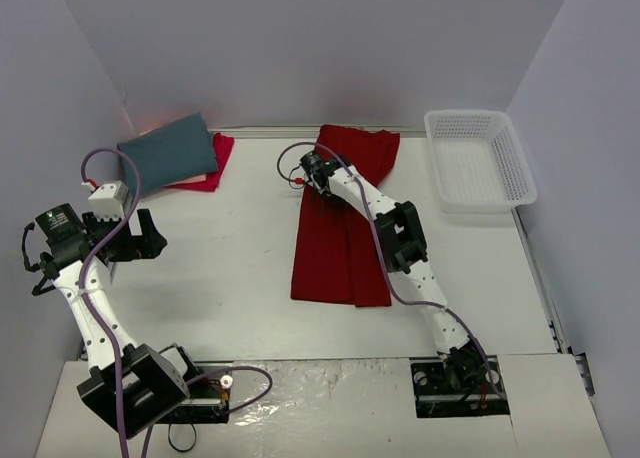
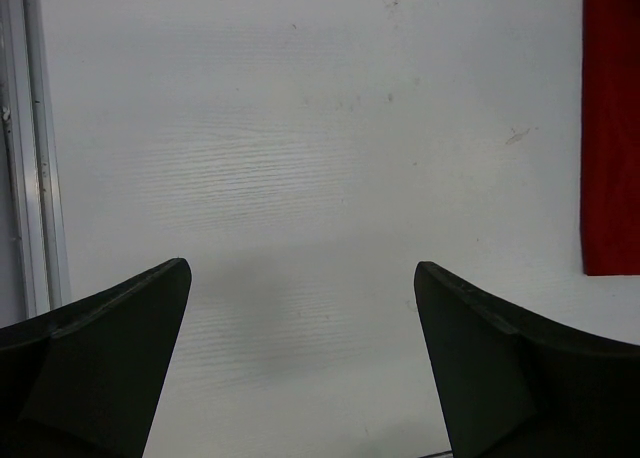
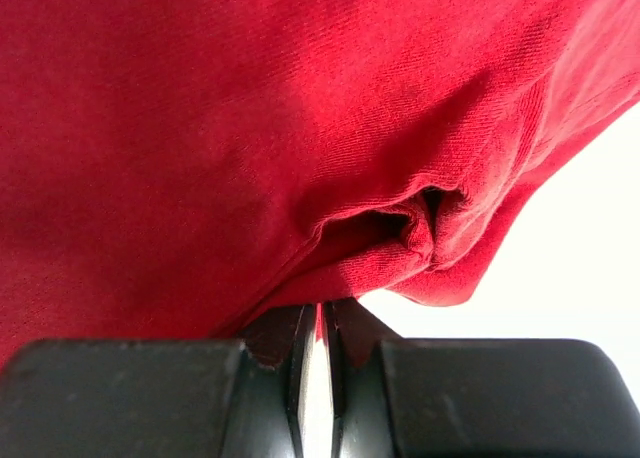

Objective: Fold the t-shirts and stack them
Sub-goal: Rotate the tshirt 90 degrees

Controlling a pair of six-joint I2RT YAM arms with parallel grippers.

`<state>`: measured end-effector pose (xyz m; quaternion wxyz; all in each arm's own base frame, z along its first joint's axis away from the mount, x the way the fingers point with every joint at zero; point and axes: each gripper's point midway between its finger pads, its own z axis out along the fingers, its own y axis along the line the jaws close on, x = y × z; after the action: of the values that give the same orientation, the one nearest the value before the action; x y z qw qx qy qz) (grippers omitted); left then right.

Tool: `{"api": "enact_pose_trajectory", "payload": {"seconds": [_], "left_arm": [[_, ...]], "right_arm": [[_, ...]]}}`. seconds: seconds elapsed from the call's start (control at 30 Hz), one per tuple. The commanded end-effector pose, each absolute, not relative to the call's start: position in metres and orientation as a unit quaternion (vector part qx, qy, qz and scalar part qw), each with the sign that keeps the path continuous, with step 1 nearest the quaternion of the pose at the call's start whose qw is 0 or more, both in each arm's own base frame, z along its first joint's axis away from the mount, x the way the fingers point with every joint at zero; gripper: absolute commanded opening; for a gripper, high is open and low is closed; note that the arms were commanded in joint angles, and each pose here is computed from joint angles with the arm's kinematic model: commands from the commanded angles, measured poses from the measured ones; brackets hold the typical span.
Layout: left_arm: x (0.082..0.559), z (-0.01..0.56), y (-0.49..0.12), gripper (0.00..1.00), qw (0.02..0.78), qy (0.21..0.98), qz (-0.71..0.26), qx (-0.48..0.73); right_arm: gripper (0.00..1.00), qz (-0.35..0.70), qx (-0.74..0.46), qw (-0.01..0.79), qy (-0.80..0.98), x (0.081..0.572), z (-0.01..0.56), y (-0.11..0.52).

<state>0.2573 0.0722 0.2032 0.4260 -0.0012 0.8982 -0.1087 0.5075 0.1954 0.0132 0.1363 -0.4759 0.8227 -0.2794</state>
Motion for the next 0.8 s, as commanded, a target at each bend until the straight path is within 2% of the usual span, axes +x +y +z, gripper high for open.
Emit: {"api": "enact_pose_trajectory", "payload": {"seconds": [0.0, 0.47, 0.77], "left_arm": [[0.259, 0.213, 0.075, 0.94, 0.435, 0.895, -0.102, 0.005], [0.258, 0.213, 0.077, 0.94, 0.436, 0.895, -0.094, 0.004], [0.257, 0.213, 0.076, 0.94, 0.434, 0.896, -0.096, 0.005]], "right_arm": [[0.04, -0.235, -0.509, 0.115, 0.82, 0.491, -0.031, 0.222], [0.04, -0.223, -0.583, 0.129, 0.771, 0.45, -0.025, 0.291], [0.03, -0.235, -0.583, 0.11, 0.77, 0.442, -0.027, 0.279]]}}
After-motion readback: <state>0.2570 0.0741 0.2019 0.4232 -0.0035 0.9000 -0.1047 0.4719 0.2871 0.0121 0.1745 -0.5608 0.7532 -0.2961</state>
